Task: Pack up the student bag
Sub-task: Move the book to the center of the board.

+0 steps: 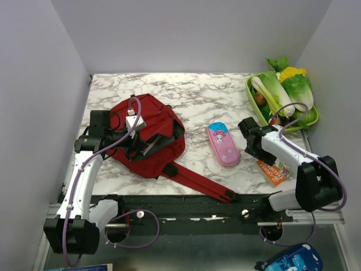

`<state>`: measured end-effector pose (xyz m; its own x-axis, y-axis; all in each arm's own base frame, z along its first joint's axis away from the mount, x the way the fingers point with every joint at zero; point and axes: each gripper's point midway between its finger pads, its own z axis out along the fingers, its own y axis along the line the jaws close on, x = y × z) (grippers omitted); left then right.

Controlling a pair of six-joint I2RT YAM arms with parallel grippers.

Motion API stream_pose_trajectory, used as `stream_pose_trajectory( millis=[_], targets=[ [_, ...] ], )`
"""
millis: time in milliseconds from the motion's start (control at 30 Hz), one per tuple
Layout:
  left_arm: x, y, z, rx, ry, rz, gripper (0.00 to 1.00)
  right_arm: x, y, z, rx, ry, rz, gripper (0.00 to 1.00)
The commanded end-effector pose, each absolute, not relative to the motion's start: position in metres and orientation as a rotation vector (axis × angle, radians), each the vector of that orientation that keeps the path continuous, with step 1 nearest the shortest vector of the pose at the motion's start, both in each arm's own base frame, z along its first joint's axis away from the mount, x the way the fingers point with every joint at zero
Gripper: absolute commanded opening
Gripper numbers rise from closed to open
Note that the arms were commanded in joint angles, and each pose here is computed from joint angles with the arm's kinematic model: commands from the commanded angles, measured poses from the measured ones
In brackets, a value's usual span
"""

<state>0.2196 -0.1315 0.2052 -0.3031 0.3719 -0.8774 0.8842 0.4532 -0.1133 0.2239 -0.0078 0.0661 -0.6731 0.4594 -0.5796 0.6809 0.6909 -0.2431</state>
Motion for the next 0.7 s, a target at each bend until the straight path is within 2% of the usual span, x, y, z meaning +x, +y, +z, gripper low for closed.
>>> stream_pose_trajectory(
  millis=[0, 100, 133, 233, 367, 400, 533, 633, 667],
  targets=[
    [0.217, -0.143, 0.216, 1.095, 1.781, -0.844, 0.0, 0.226, -0.017, 0.055, 0.895, 2.491, -0.747, 0.88],
    [0.219, -0.143, 0.216, 1.094, 1.775, -0.84, 0.0, 0.225, -0.02, 0.051, 0.902, 2.524, -0.786, 0.87],
    [0.22, -0.143, 0.218, 1.095, 1.772, -0.832, 0.0, 0.226, -0.021, 0.05, 0.904, 2.529, -0.794, 0.79],
    [0.224, -0.142, 0.221, 1.099, 1.768, -0.817, 0.0, 0.222, -0.024, 0.047, 0.917, 2.55, -0.821, 0.68],
    [0.226, -0.141, 0.223, 1.105, 1.764, -0.809, 0.0, 0.22, -0.025, 0.044, 0.915, 2.579, -0.855, 0.58],
    [0.227, -0.141, 0.224, 1.106, 1.763, -0.806, 0.0, 0.22, -0.025, 0.043, 0.919, 2.586, -0.858, 0.54],
    [0.228, -0.139, 0.226, 1.122, 1.764, -0.785, 0.0, 0.22, -0.02, 0.038, 0.914, 2.621, -0.837, 0.25],
    [0.227, -0.137, 0.224, 1.131, 1.772, -0.767, 0.0, 0.218, -0.012, 0.03, 0.905, 2.666, -0.768, 0.19],
    [0.226, -0.137, 0.224, 1.131, 1.775, -0.762, 0.0, 0.22, -0.004, 0.026, 0.915, 2.684, -0.697, 0.13]
  ],
)
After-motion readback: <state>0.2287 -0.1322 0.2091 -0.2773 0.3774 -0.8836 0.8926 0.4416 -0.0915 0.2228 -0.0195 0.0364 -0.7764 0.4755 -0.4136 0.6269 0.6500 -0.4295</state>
